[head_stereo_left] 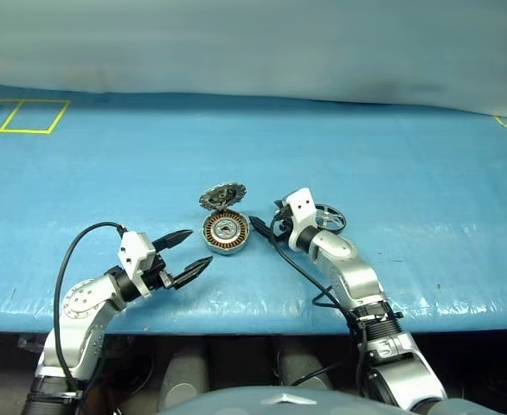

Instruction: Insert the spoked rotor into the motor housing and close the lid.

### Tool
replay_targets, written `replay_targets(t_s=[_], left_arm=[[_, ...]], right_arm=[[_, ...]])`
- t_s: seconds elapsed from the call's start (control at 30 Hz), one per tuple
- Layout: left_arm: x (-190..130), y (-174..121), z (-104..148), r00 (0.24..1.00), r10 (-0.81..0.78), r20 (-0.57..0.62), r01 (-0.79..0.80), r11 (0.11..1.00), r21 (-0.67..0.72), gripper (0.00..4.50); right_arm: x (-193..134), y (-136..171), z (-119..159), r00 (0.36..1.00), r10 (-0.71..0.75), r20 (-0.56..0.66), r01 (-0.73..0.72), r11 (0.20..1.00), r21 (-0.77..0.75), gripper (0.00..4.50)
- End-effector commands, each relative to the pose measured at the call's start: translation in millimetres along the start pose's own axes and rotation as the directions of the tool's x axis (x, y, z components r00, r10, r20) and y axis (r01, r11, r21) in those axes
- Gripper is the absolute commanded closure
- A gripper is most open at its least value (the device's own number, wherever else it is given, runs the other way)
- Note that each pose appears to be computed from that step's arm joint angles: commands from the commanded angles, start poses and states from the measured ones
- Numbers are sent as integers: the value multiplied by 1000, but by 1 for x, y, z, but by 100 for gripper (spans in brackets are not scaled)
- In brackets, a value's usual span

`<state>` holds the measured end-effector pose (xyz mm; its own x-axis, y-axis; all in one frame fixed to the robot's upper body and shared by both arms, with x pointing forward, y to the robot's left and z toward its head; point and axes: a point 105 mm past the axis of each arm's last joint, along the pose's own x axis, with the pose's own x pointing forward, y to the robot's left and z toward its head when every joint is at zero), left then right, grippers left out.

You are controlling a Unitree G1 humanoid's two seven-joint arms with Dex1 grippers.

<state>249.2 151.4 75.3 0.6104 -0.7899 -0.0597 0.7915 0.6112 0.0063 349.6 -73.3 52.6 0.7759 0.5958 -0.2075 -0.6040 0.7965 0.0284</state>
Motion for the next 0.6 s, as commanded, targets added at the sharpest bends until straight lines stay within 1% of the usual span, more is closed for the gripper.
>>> replay_targets(t_s=[0.03,0.43,0.6], left_arm=[[-1,2,10,1000,1,25,-2,999,44,51],[-5,4,12,1000,8,17,-9,999,54,51],[-6,4,12,1000,8,13,-9,998,55,51]], right_arm=[[1,4,9,999,19,37,-18,1000,-13,0],[5,53,2,990,138,31,-138,990,1,0],[6,65,-1,986,166,24,-166,986,-4,0]])
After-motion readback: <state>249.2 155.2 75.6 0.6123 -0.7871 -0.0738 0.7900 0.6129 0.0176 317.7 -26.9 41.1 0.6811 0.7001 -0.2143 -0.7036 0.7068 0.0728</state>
